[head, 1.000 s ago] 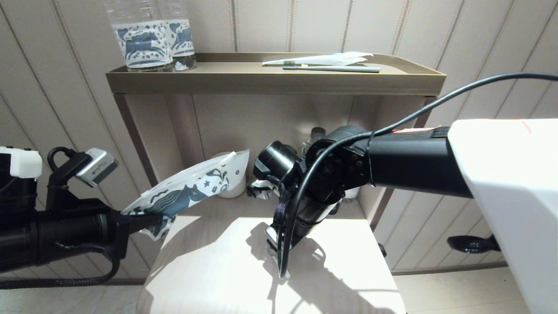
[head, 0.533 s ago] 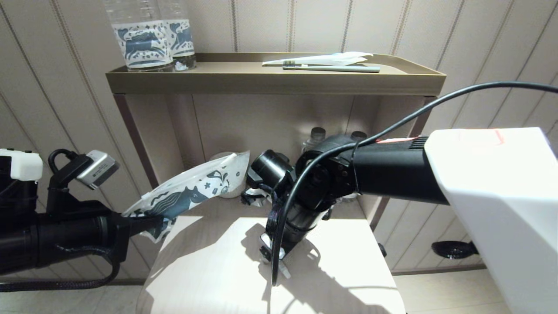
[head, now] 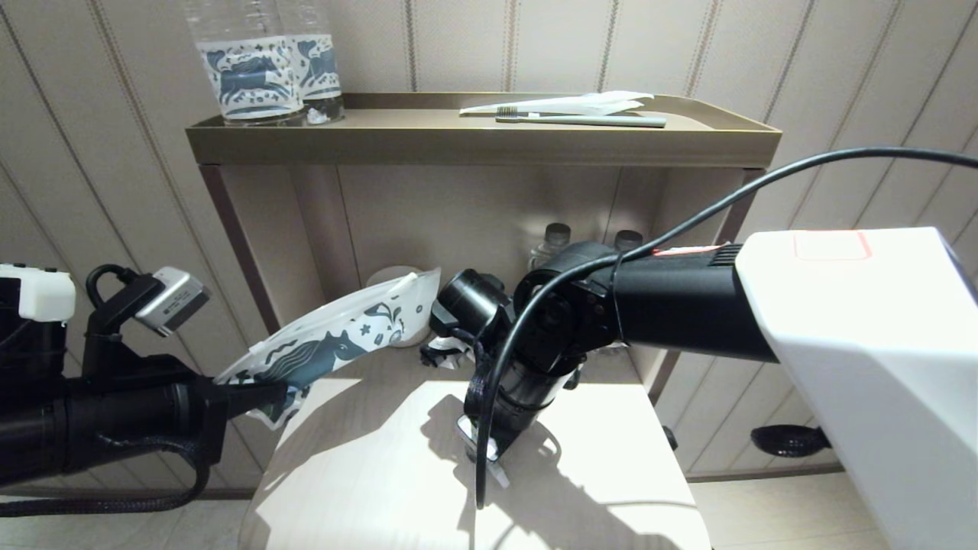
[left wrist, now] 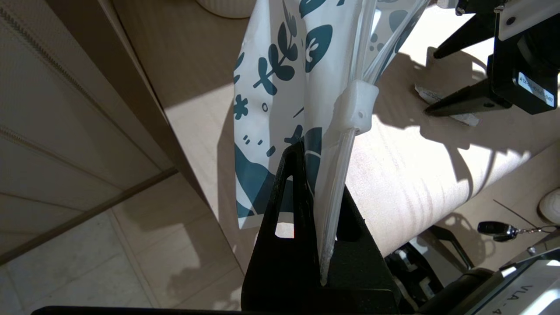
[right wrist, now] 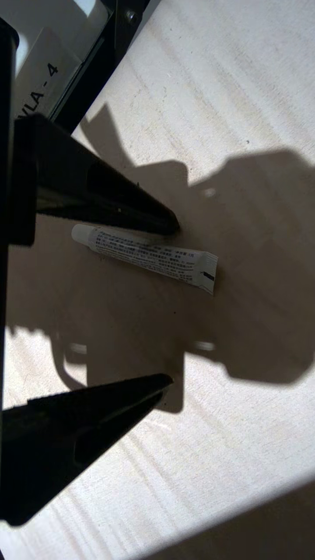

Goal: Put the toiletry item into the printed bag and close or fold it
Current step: Pick up the toothpaste

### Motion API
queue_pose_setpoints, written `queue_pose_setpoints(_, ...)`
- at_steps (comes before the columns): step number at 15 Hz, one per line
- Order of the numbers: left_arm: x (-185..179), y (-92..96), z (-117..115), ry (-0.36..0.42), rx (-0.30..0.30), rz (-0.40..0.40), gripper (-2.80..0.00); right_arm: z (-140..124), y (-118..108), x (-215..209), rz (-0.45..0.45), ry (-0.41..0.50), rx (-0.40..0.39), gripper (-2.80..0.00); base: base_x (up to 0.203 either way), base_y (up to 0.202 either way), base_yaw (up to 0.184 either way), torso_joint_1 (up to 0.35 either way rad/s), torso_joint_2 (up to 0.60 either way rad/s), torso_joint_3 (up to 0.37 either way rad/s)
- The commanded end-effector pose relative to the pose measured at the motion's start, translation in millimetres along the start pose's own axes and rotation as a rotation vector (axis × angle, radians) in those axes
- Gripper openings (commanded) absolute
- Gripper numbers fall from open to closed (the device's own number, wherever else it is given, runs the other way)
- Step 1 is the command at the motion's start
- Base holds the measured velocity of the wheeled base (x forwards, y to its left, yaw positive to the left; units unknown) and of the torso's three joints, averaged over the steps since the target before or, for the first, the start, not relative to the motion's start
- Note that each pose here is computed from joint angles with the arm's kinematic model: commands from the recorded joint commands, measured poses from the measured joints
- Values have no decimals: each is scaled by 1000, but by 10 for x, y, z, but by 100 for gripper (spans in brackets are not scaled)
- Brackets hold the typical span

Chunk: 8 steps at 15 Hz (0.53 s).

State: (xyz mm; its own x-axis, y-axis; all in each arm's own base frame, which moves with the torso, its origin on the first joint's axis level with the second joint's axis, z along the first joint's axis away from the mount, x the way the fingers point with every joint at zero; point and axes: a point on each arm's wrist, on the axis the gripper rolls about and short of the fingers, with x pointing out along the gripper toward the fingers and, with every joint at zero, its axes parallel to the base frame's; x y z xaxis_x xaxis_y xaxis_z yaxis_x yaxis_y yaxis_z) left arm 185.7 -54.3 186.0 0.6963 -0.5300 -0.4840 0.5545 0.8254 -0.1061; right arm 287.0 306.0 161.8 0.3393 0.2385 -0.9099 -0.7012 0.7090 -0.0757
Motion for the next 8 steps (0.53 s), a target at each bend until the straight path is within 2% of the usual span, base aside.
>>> queue_pose_setpoints(1, 3, 2, -1, 1, 0, -1, -280, -7, 1, 9, -1, 8, 1, -280, 0, 0, 0, 0, 0, 0)
queue_pose_setpoints(5, -6, -3, -2, -2, 1, -4, -280, -4, -12, -68, -3, -9, 2, -280, 0, 0, 0, 0, 0, 0)
queue_pose_setpoints(8, -44, -37, -7, -12, 9, -43, -280, -18, -94, -257, -10, -36, 11, -280, 0, 0, 0, 0, 0, 0)
